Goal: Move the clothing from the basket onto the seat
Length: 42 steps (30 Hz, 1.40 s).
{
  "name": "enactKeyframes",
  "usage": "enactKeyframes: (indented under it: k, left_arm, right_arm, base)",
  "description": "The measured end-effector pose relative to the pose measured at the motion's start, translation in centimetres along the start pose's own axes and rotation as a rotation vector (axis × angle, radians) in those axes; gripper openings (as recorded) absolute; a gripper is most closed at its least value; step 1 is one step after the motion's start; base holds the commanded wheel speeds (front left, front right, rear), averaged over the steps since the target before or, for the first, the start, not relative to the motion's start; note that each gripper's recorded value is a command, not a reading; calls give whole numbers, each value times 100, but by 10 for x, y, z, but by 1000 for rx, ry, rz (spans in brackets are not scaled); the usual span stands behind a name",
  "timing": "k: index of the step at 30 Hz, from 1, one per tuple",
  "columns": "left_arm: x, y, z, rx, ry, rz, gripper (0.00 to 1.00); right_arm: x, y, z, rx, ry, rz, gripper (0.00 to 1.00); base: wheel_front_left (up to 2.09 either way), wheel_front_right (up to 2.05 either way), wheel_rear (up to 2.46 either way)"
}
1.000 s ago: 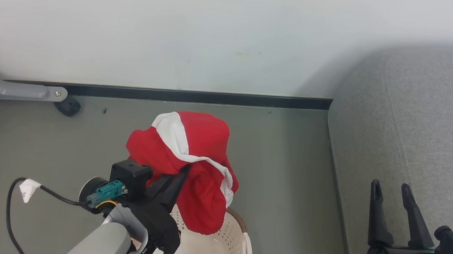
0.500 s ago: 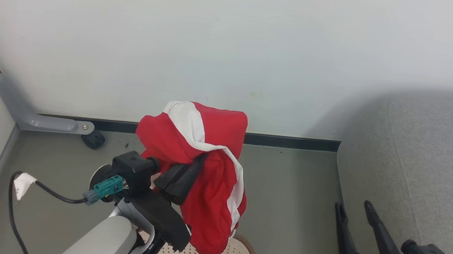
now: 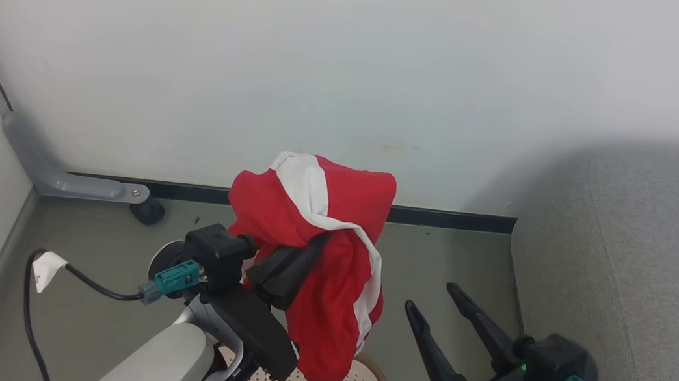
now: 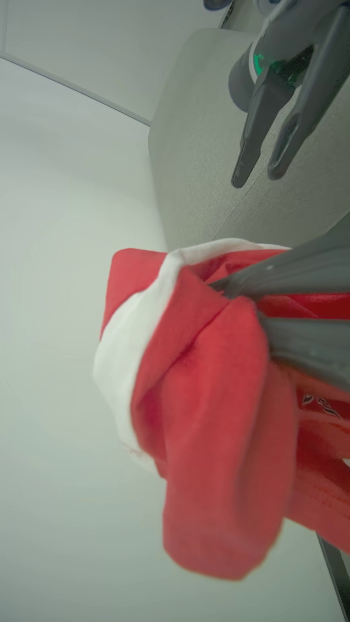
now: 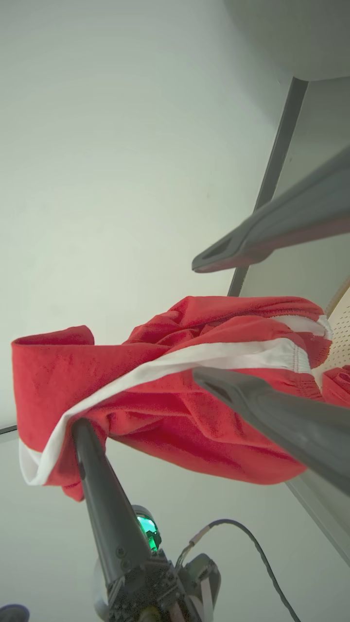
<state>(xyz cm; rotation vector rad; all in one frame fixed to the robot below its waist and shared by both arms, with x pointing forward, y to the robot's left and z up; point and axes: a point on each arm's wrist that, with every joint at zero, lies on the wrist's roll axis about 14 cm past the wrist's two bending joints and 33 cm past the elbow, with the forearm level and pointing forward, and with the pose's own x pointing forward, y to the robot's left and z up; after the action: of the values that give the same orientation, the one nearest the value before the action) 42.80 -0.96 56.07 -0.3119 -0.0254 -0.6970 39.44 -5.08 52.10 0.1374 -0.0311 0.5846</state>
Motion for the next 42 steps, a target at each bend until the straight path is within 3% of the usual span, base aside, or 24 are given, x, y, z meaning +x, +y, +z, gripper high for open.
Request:
enactKeyframes:
  k: [4,13,32,33,34,42]
  left_arm:
    - [0,-6,0,0,8,-17,0]
    - [-2,-17,-1,-1,26,-45,0]
    - [-11,-34,-3,10,56,-87,0]
    - [-12,-33,-1,11,53,-85,0]
    - [-13,-32,0,13,49,-79,0]
    - [-18,-22,5,27,43,-58,0]
  right_arm:
    - [9,21,0,-34,25,96,100]
    - [25,42,-6,-61,79,204,100]
    - [45,54,-53,-48,290,273,100]
    - [45,55,-56,-41,304,274,65]
    - [46,59,-60,-26,315,278,0]
    - [55,64,-57,-10,306,287,0]
  base:
    - [0,0,0]
    - [0,0,0]
    - [0,0,0]
    - [0,0,0]
    - [0,0,0]
    - [0,0,0]
